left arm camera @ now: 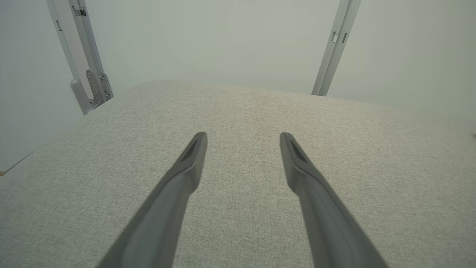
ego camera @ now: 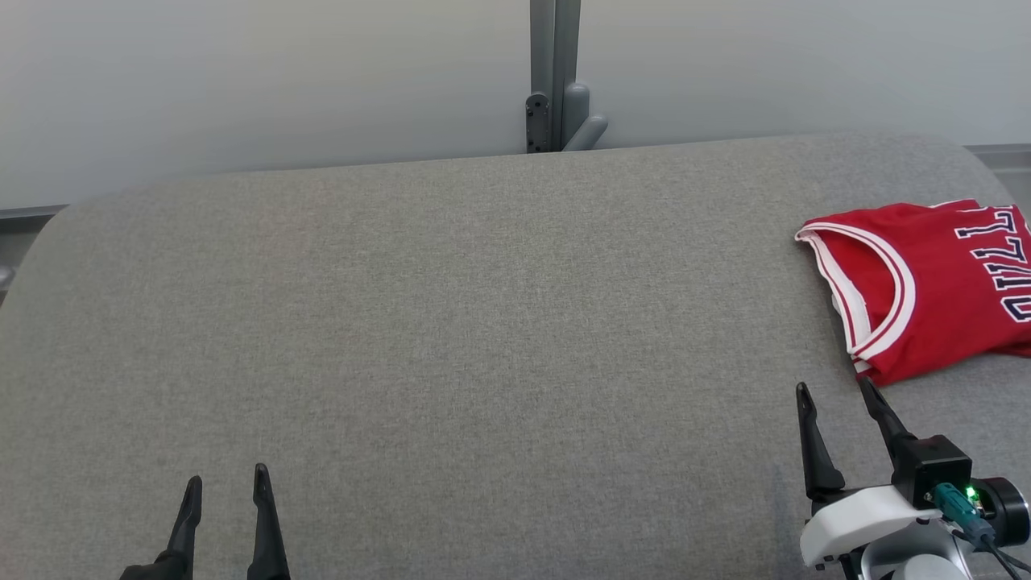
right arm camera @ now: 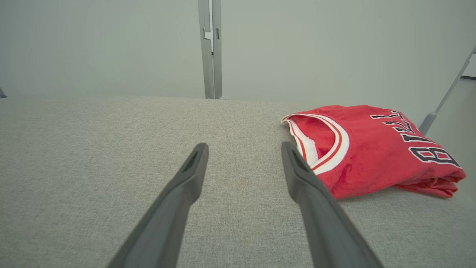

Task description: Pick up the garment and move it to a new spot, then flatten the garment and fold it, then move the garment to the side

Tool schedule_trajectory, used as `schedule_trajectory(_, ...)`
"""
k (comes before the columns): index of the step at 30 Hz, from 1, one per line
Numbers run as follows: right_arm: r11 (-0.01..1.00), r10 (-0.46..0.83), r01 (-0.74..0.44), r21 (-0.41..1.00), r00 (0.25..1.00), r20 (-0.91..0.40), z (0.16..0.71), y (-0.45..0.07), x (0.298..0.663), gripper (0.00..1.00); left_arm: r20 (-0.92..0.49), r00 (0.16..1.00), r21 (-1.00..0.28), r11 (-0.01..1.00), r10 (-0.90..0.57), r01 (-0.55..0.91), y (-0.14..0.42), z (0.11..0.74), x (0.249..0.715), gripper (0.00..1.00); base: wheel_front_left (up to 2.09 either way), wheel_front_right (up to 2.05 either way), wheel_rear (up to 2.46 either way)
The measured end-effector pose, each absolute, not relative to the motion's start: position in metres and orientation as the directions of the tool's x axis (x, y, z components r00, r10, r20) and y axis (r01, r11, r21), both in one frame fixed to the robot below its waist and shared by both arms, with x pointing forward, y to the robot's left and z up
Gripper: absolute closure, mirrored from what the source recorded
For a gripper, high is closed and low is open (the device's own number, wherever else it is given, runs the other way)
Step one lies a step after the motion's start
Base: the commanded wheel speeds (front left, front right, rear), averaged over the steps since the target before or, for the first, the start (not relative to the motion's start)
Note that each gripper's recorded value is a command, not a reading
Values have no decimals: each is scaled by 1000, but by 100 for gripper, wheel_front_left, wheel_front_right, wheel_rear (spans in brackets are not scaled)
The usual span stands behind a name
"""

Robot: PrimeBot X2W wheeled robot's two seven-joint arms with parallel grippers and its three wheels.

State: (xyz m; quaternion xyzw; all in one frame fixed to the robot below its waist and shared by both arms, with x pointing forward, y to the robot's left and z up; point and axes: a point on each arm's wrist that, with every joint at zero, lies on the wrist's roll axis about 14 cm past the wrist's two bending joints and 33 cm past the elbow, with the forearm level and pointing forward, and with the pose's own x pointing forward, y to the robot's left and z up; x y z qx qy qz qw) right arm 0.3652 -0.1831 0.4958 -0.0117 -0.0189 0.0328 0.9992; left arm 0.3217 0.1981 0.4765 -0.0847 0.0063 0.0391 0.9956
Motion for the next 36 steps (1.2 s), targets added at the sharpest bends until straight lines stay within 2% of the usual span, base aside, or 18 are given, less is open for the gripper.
schedule_trajectory(19, 997, 72, -71, -22, 997, 26, 492, -181, 364, 0, -20, 996, -165, 983, 81, -83, 200, 476, 320, 0, 0, 0, 0)
schedule_trajectory(28, 999, 19, -18, -47, 999, 29, 494, -199, 352, 0, -17, 1000, -165, 986, 6, -9, 177, 477, 335, 0, 0, 0, 0)
schedule_trajectory(29, 999, 17, -16, -48, 1000, 23, 492, -200, 351, 100, -21, 1000, -165, 986, 3, -6, 175, 476, 336, 100, 0, 0, 0)
schedule_trajectory(36, 1000, -6, 8, 25, 997, -75, 463, -201, 341, 100, -107, 994, -218, 975, 13, -36, 176, 453, 329, 100, 0, 0, 0)
